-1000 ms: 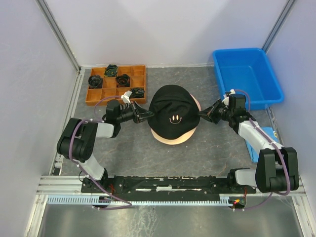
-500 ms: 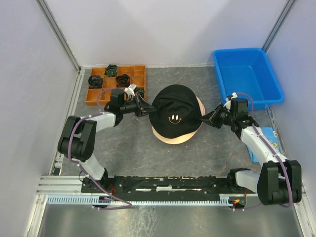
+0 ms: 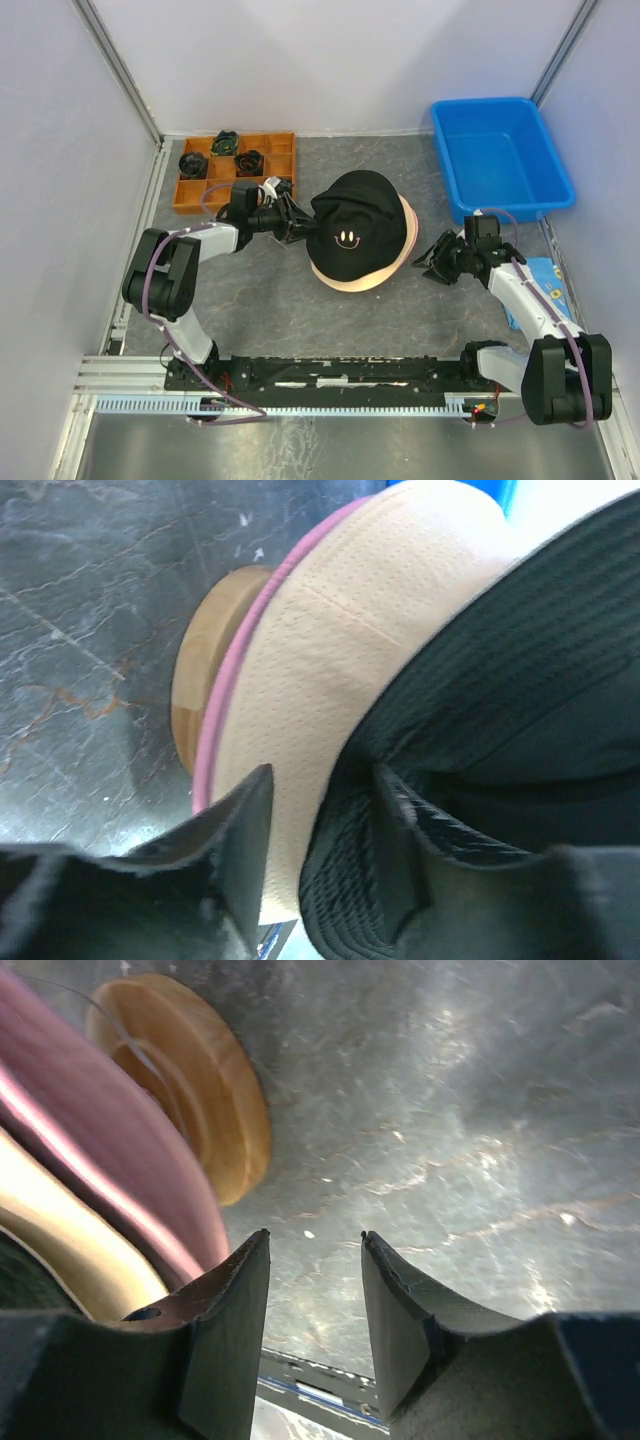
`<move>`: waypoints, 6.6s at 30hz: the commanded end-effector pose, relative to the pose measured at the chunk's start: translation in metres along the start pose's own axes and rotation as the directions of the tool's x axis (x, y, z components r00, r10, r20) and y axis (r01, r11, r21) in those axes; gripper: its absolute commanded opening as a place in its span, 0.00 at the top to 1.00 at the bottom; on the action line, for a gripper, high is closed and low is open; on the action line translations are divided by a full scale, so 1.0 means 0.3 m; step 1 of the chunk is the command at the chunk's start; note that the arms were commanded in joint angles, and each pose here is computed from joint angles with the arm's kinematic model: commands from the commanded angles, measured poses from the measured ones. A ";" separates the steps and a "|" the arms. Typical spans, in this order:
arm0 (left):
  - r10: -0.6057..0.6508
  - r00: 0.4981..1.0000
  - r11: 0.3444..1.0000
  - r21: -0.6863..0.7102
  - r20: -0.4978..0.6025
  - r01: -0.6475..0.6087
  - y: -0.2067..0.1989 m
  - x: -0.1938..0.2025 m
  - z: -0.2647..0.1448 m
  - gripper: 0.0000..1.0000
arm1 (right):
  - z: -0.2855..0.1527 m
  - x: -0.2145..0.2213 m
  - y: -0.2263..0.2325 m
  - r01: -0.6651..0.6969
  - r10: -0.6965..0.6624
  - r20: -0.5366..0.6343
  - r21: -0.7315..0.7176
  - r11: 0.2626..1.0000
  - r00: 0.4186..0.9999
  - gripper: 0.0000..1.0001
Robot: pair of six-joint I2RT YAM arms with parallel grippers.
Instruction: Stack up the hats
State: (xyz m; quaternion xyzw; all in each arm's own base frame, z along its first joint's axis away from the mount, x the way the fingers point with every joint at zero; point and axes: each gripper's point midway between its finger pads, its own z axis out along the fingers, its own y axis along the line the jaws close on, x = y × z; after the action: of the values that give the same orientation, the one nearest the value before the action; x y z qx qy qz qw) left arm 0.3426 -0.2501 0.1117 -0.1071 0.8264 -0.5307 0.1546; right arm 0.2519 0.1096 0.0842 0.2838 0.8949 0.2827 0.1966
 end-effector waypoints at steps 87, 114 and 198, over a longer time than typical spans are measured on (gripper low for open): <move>0.036 0.998 0.999 0.012 0.046 -0.036 -0.126 -0.054 0.036 0.93 | 0.001 -0.250 0.363 0.069 -0.128 -0.096 -0.464 0.883 0.987 1.00; 0.017 1.000 0.991 -0.131 0.020 -0.015 0.123 0.070 0.031 0.97 | 0.078 -0.204 0.126 0.080 -0.097 -0.091 -0.177 0.981 0.991 1.00; -0.301 0.854 0.950 0.209 0.424 0.231 -0.231 0.251 -0.112 0.47 | -0.074 -0.252 0.282 0.172 -0.169 0.035 -0.298 0.939 0.985 1.00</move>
State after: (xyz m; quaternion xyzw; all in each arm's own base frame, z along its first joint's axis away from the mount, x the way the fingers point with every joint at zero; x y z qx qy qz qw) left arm 0.2481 -0.2657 0.1501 -0.3244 0.7389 -0.5311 0.2582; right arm 0.3253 0.1094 0.1471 0.1909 0.8730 0.3804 0.2380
